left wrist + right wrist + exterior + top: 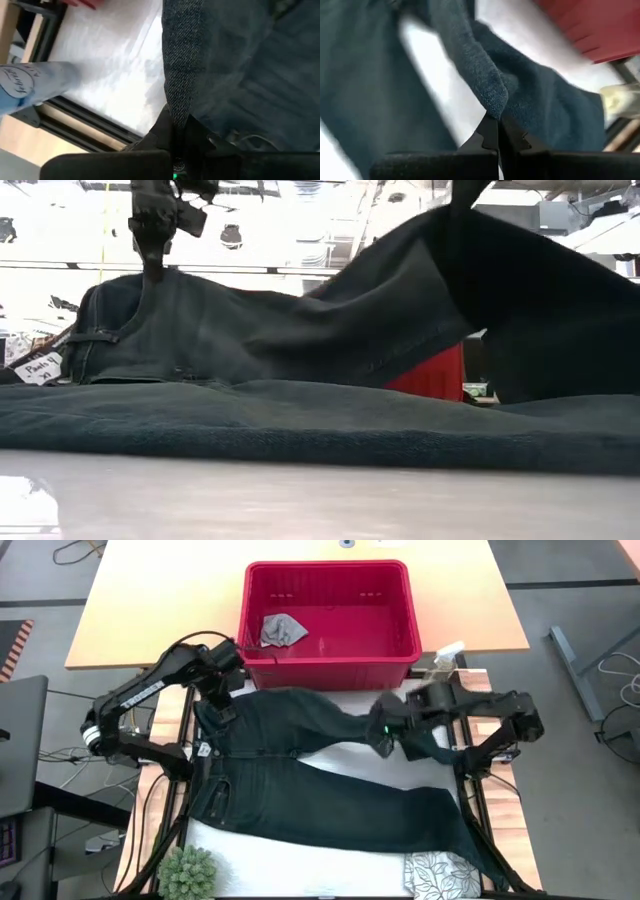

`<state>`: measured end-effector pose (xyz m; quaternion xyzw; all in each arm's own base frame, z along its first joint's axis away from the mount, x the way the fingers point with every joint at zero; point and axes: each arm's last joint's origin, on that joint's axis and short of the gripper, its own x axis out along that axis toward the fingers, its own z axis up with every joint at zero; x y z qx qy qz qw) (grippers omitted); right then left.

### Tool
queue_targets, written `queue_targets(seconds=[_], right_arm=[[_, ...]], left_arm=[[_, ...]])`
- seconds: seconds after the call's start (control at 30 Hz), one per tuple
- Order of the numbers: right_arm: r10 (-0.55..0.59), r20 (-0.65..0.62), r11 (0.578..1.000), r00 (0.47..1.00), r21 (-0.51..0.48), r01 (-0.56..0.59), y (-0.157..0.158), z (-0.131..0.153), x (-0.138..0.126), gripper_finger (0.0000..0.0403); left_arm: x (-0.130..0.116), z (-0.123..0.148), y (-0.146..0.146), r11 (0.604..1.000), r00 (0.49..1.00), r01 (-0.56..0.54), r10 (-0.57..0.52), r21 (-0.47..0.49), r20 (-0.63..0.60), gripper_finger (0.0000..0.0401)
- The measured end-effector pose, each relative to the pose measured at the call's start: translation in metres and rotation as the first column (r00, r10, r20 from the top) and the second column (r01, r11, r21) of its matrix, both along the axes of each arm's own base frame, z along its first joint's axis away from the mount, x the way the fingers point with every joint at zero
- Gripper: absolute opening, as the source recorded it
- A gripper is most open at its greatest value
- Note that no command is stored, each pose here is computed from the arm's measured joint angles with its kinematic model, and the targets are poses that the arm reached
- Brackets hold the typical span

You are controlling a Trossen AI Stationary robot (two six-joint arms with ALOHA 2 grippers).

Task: Fold laundry
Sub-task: Fold the dark blue pants

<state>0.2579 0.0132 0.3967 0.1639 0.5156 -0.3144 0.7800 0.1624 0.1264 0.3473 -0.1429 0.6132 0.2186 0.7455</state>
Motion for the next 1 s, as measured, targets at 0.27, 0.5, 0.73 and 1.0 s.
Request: queue_targets(seconds=[0.27, 0.5, 0.73, 1.0], right_arm=[[-0.008, 0.065, 0.997, 0.998, 0.083, 0.003, 0.053, 0.000, -0.008, 0.0018], [-0.035, 0.083, 0.977, 0.996, 0.213, 0.017, 0.095, -0.001, -0.023, 0.0018], [-0.067, 0.040, 0.949, 0.997, 0.311, 0.051, 0.136, -0.009, -0.041, 0.0018], [-0.127, -0.200, 0.915, 0.971, 0.353, 0.193, 0.159, -0.050, -0.057, 0.0018]], left_arm=[[-0.013, 0.015, -0.041, 0.998, 0.996, 0.007, -0.002, -0.058, 0.092, 0.0000], [-0.011, -0.002, -0.070, 0.990, 0.997, 0.061, -0.053, -0.125, 0.062, 0.0000], [-0.012, -0.010, -0.095, 0.990, 0.996, 0.089, -0.091, -0.111, -0.013, 0.0000], [-0.011, -0.008, -0.119, 0.958, 0.995, 0.100, -0.092, -0.270, 0.042, 0.0000]])
